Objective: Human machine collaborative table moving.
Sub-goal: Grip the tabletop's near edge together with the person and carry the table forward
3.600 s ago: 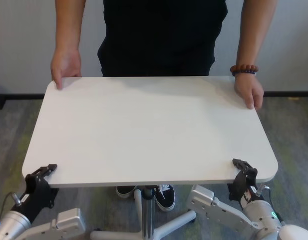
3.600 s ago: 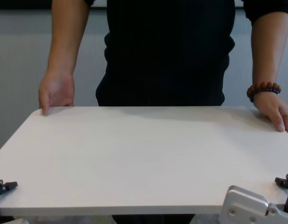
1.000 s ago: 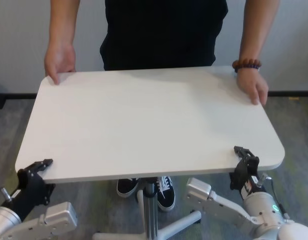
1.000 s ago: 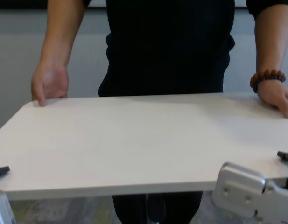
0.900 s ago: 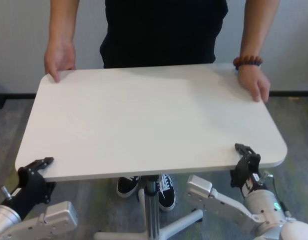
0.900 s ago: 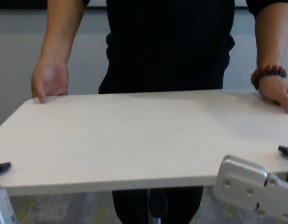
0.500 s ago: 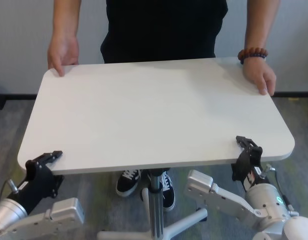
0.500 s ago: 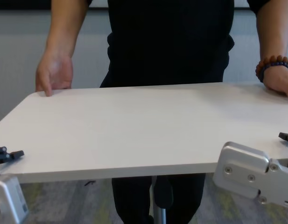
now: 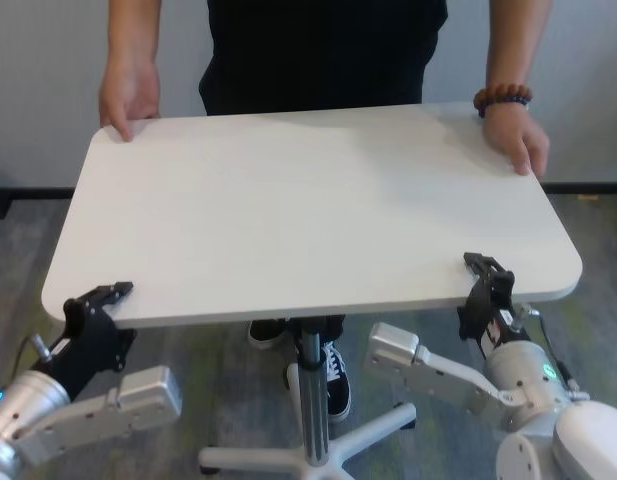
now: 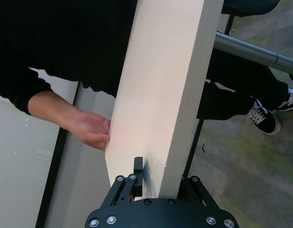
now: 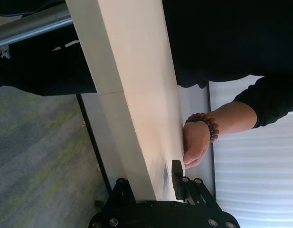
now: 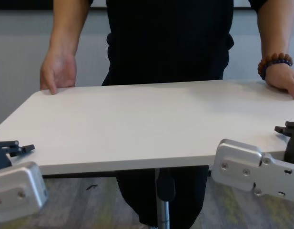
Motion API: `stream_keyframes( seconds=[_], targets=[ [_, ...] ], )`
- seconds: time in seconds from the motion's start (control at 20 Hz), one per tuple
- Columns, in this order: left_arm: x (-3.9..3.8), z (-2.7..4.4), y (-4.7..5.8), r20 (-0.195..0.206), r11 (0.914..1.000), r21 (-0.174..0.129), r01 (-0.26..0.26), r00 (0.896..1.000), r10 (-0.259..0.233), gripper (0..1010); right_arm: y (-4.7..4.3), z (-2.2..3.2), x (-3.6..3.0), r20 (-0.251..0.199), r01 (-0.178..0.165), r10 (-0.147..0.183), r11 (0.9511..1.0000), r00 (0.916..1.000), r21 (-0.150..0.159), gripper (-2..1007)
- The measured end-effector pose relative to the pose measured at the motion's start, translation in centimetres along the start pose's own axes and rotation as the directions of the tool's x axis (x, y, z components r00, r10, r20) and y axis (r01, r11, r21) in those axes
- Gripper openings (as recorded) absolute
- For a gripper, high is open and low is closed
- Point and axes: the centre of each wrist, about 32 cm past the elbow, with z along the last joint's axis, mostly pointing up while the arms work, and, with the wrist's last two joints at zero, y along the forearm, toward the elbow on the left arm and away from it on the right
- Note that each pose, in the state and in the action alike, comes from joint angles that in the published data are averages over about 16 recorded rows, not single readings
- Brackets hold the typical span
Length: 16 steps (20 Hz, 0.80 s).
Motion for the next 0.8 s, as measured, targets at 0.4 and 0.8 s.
stream_keyframes(
  seconds=[0.4,0.8],
  targets=[
    [-0.05,0.02,-2.7,0.016,1.0,-0.001,-0.003,1.0,0.003,338,2.71,-0.62,0.02,0.04,-0.002,0.002,0.9999,0.9992,0.017,337],
    [-0.35,0.22,-5.2,0.034,1.0,-0.008,-0.002,0.999,0.003,338,5.16,-1.33,-0.27,0.059,-0.009,0.007,0.9996,0.9982,0.028,335]
  ],
)
